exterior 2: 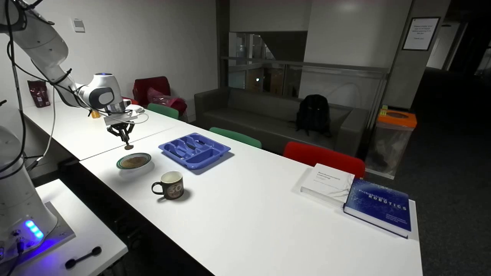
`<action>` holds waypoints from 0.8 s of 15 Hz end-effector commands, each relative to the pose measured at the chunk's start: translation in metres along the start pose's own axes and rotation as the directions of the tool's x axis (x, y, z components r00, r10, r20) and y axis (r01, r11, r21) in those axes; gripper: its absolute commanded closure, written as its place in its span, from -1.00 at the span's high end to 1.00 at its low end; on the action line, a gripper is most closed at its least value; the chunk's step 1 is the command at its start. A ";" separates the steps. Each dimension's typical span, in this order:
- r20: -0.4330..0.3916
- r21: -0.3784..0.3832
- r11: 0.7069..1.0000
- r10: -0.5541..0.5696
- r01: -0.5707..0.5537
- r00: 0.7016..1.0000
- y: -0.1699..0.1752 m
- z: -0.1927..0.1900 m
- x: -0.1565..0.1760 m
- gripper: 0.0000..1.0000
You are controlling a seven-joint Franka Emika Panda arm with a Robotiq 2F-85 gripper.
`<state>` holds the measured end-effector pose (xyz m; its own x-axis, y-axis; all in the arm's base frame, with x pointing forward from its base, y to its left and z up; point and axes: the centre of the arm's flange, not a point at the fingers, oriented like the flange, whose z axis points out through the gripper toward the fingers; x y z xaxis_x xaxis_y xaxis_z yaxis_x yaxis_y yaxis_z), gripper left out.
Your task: Pick up a silver spoon from the blue tray, use the spoon to scoop up some contents from the bowl, place the contents back in the bowl, put the silver spoon back on the blue tray
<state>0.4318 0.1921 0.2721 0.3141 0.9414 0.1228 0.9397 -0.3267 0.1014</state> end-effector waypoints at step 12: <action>-0.097 -0.023 0.999 0.024 -0.027 0.995 0.005 -0.011 -0.003 -0.93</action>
<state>0.4355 0.1927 0.2764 0.3411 0.9231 0.1774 0.9263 -0.3622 0.1040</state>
